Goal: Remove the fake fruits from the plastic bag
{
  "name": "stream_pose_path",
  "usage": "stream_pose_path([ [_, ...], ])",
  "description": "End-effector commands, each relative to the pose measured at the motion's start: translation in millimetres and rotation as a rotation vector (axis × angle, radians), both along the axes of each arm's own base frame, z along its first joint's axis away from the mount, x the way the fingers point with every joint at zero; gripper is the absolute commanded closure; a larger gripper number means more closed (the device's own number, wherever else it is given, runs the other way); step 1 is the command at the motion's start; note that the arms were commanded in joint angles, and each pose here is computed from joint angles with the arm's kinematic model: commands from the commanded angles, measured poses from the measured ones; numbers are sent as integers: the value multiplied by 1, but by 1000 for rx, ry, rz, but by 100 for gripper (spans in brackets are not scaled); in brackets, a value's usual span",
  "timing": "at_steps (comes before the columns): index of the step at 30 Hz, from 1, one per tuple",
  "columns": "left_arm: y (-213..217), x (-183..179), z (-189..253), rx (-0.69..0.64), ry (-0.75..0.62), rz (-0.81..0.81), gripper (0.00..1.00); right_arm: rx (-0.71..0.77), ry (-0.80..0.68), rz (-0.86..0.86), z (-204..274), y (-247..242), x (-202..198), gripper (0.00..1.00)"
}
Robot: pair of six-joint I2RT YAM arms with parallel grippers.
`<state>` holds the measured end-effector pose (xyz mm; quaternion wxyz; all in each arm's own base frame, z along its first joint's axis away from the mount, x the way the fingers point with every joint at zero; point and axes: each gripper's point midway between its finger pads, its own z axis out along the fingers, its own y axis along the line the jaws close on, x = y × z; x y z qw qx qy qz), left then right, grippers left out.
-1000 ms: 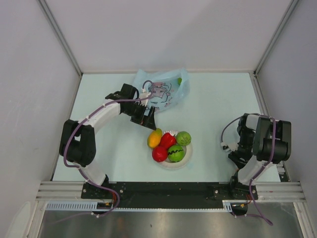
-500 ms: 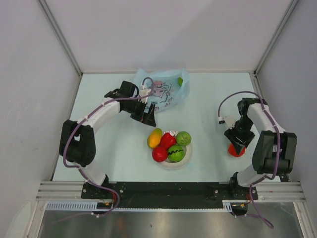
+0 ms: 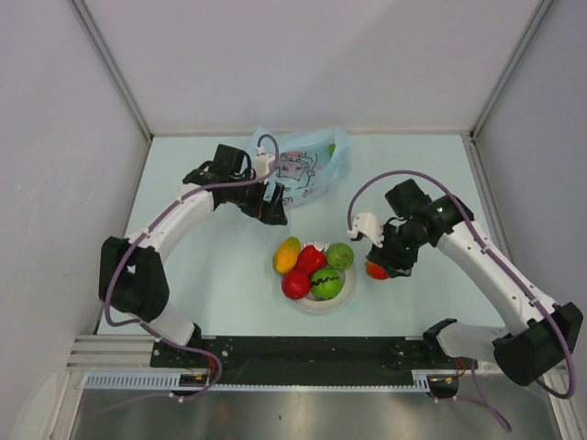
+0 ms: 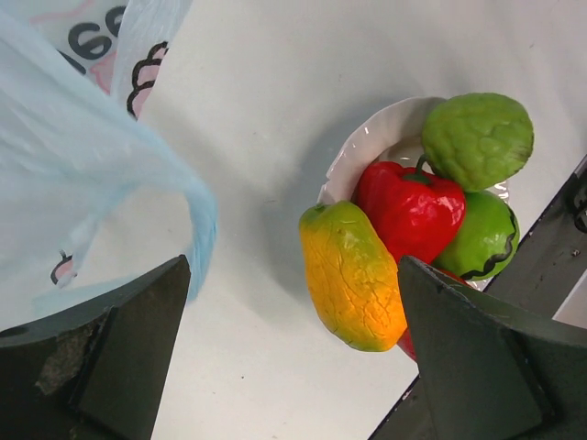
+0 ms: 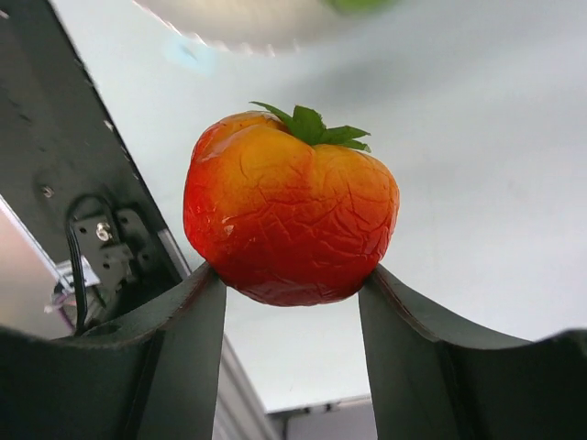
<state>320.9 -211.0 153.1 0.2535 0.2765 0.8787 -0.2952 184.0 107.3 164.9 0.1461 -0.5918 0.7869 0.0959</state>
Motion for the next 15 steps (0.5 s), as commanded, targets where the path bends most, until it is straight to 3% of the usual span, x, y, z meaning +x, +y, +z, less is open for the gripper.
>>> stream_pose_path([
  [1, 1, 2, 26, -39, -98, -1, 0, 149, -116, 135, 32, 58, 1, 60],
  [8, 11, 6, 52, -52, -171, 42, 0, 304, -183, 247, 53, 127, 14, 55],
  [15, 36, 9, 63, -61, -210, 123, 0, 346, -146, 415, 44, 176, 18, 48],
])
